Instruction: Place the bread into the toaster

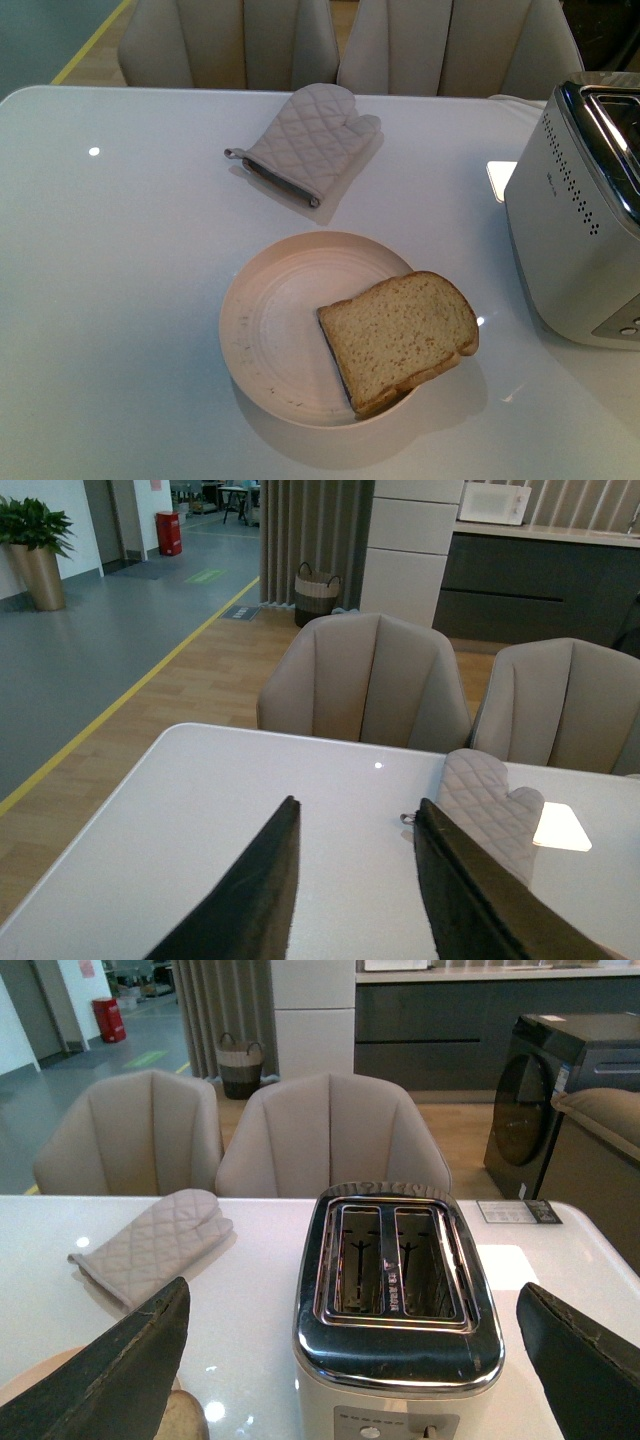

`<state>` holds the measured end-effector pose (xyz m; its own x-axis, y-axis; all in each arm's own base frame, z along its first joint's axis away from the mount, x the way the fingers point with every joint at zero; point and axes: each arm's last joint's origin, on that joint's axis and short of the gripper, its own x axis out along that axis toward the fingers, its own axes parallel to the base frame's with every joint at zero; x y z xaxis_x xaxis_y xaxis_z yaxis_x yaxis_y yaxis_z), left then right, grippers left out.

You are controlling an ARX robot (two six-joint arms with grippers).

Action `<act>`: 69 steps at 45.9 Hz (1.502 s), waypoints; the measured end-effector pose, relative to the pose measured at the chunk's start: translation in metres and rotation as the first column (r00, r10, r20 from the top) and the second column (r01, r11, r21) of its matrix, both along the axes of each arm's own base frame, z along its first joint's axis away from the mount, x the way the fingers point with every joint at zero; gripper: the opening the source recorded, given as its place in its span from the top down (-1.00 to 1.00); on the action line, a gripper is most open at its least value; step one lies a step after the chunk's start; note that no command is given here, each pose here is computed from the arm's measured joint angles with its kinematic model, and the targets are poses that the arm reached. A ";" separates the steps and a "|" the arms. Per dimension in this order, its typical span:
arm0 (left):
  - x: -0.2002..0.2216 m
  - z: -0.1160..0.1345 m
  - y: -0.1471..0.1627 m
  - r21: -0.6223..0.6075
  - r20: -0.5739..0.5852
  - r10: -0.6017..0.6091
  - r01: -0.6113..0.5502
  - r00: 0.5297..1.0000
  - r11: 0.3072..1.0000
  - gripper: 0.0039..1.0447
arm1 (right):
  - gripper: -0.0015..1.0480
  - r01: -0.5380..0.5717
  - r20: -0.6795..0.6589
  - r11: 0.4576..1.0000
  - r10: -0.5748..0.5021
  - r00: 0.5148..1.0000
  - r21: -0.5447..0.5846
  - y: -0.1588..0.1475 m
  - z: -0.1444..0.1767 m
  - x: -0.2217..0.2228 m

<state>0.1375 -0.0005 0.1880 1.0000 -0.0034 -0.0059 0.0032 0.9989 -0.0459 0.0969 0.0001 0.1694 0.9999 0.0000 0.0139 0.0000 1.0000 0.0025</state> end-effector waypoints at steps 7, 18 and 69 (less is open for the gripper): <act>-0.006 -0.005 0.000 0.024 0.002 0.000 0.000 1.000 1.000 0.77 | -0.83 0.000 0.000 1.000 0.000 1.000 0.000 0.000 0.000 0.000; -0.015 -0.011 0.000 0.032 0.004 0.000 0.000 1.000 0.999 0.95 | -0.83 0.000 0.000 1.000 0.000 1.000 0.000 0.000 0.000 0.000; -0.040 -0.021 0.000 0.035 0.013 0.000 0.000 1.000 0.999 0.95 | -0.83 0.000 0.000 1.000 0.000 1.000 0.000 0.000 0.000 0.000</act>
<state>0.0973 -0.0003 0.1674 1.0000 -0.0034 0.0074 0.0035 0.9999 -0.0105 0.0969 0.0001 0.1694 0.9999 0.0000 0.0143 0.0000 1.0000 0.0029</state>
